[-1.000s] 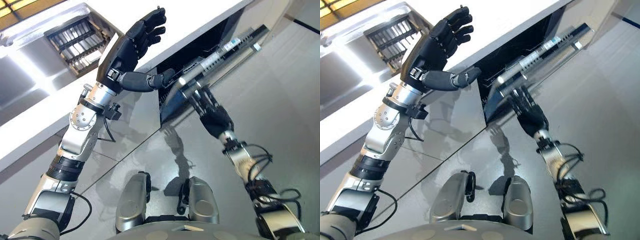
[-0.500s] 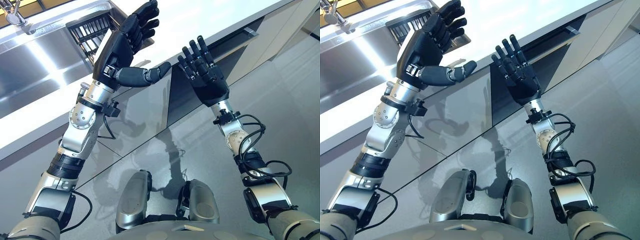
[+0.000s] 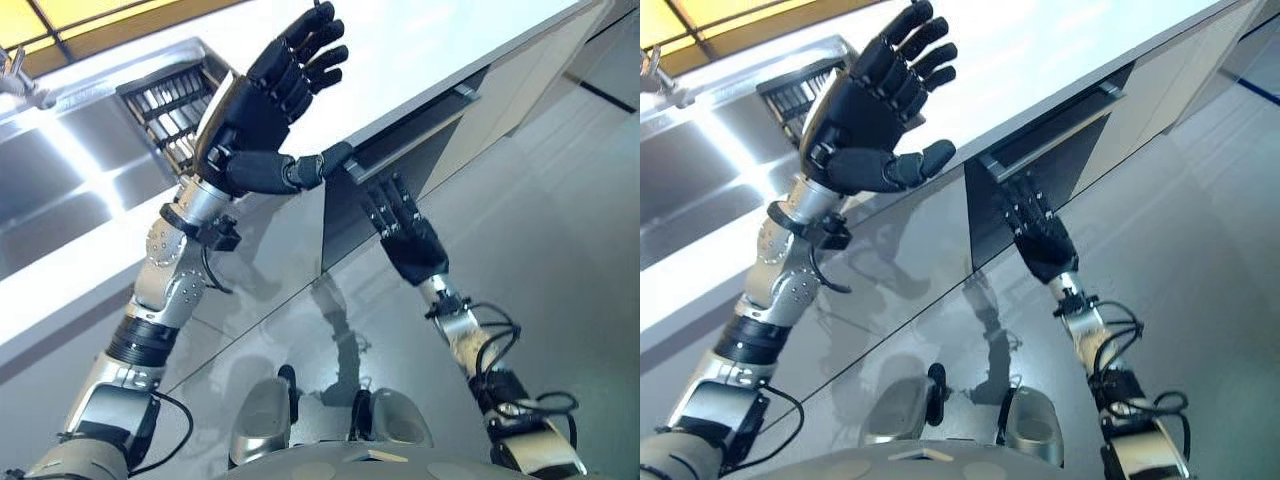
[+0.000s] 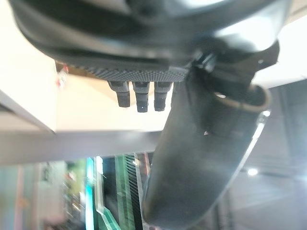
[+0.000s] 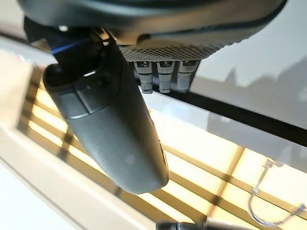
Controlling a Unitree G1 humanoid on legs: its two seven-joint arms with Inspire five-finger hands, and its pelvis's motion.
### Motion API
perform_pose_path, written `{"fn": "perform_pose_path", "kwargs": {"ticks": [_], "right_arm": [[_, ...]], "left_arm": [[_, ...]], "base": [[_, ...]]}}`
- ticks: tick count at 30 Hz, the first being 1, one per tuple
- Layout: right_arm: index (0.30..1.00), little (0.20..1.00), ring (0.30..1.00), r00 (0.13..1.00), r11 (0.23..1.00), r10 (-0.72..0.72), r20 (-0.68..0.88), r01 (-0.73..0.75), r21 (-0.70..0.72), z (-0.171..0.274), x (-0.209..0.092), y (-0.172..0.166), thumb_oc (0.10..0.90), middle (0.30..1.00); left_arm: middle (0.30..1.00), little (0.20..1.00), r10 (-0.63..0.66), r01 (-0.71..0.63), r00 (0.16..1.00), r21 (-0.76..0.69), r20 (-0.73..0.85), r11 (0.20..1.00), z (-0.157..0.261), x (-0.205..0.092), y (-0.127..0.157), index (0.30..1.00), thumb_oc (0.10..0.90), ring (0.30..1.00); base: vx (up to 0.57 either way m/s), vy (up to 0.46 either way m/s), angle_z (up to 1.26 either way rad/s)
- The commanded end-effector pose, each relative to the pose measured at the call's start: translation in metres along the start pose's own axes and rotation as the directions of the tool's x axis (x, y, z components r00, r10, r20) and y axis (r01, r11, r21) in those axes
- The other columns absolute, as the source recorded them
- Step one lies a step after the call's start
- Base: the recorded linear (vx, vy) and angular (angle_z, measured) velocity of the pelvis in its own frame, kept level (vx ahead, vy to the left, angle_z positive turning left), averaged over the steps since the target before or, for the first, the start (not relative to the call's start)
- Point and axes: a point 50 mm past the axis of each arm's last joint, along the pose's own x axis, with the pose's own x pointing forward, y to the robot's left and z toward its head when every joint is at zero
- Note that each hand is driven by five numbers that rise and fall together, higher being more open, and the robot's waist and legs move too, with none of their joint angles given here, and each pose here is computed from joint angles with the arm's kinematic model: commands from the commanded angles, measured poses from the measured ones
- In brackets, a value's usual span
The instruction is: Pick up plates and place into dishwasher.
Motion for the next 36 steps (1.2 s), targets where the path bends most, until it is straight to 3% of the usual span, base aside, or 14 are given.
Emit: {"fn": "perform_pose_path", "kwargs": {"ticks": [1,8,14,15,17,19,20,21,23,25,28,31,32,36], "right_arm": [[0.9,0.9,0.9,0.99,0.991,0.133,0.042,-0.133,0.009,0.0,0.008,0.014,0.8,0.9],[0.9,0.9,0.9,0.995,0.985,-0.104,0.007,0.102,0.14,-0.031,-0.035,-0.013,0.8,0.9],[0.9,0.9,0.9,0.933,0.914,-0.355,-0.057,0.359,0.189,-0.045,-0.063,-0.044,0.8,0.9],[0.9,0.9,0.9,0.893,0.881,-0.438,-0.107,0.45,0.145,-0.049,-0.074,-0.055,0.8,0.9],[0.9,0.9,0.9,0.826,0.821,-0.543,-0.151,0.56,0.111,-0.052,-0.088,-0.069,0.8,0.9],[0.9,0.9,0.9,0.767,0.767,-0.617,-0.176,0.636,0.083,-0.054,-0.1,-0.078,0.8,0.9],[0.9,0.9,0.9,0.671,0.681,-0.712,-0.207,0.732,0.029,-0.056,-0.112,-0.086,0.8,0.9],[0.9,0.9,0.9,0.638,0.656,-0.736,-0.225,0.754,-0.008,-0.057,-0.118,-0.089,0.8,0.9],[0.9,0.9,0.9,0.556,0.594,-0.787,-0.269,0.801,-0.082,-0.061,-0.127,-0.093,0.8,0.9],[0.9,0.9,0.9,0.522,0.578,-0.798,-0.302,0.805,-0.136,-0.064,-0.135,-0.095,0.8,0.9],[0.9,0.9,0.9,0.452,0.541,-0.826,-0.338,0.803,-0.25,-0.069,-0.148,-0.096,0.8,0.9],[0.9,0.9,0.9,0.384,0.528,-0.839,-0.385,0.746,-0.406,-0.076,-0.159,-0.096,0.8,0.9],[0.9,0.9,0.9,0.334,0.53,-0.842,-0.424,0.663,-0.529,-0.08,-0.166,-0.096,0.8,0.9],[0.9,0.9,0.9,0.252,0.537,-0.84,-0.481,0.516,-0.668,-0.085,-0.174,-0.096,0.8,0.9]], "left_arm": [[0.9,0.9,-0.016,0.024,0.987,-0.044,0.162,0.999,0.017,-0.001,-0.012,0.9,0.8,0.9],[0.9,0.9,-0.066,0.04,0.994,-0.262,-0.089,0.964,-0.038,-0.036,-0.032,0.9,0.8,0.9],[0.9,0.9,-0.068,-0.102,0.896,-0.353,-0.439,0.93,-0.099,-0.089,-0.044,0.9,0.8,0.9],[0.9,0.9,-0.059,-0.191,0.821,-0.37,-0.569,0.909,-0.122,-0.113,-0.049,0.9,0.8,0.9],[0.9,0.9,-0.053,-0.247,0.697,-0.309,-0.715,0.919,-0.146,-0.149,-0.052,0.9,0.8,0.9],[0.9,0.9,-0.032,-0.301,0.6,-0.263,-0.8,0.917,-0.159,-0.172,-0.056,0.9,0.8,0.9],[0.9,0.9,0.0,-0.389,0.43,-0.185,-0.903,0.902,-0.173,-0.199,-0.061,0.9,0.8,0.9],[0.9,0.9,0.019,-0.408,0.336,-0.127,-0.942,0.904,-0.178,-0.217,-0.062,0.9,0.8,0.9],[0.9,0.9,0.064,-0.471,0.137,-0.008,-0.989,0.882,-0.183,-0.253,-0.064,0.9,0.8,0.9],[0.9,0.9,0.104,-0.529,-0.025,0.101,-0.994,0.842,-0.182,-0.282,-0.068,0.9,0.8,0.9],[0.9,0.9,0.135,-0.524,-0.201,0.223,-0.97,0.822,-0.174,-0.317,-0.078,0.9,0.8,0.9],[0.9,0.9,0.157,-0.44,-0.273,0.269,-0.949,0.857,-0.171,-0.329,-0.085,0.9,0.8,0.9],[0.9,0.9,0.169,-0.415,-0.291,0.284,-0.942,0.864,-0.17,-0.331,-0.087,0.9,0.8,0.9],[0.9,0.9,0.203,-0.421,-0.294,0.317,-0.934,0.85,-0.171,-0.331,-0.09,0.9,0.8,0.9]], "base": [[-0.02,0.002,-0.21],[-0.01,0.001,-0.16],[0.01,0.019,-0.11],[0.03,0.022,-0.06],[0.02,0.009,-0.03],[0.04,0.001,-0.04],[0.06,0.003,-0.08],[0.06,0.005,-0.07],[0.07,0.012,-0.02],[0.08,0.015,-0.04],[0.07,0.006,-0.08],[0.05,-0.005,-0.09],[0.03,-0.008,-0.08],[0.0,-0.013,-0.01]]}}
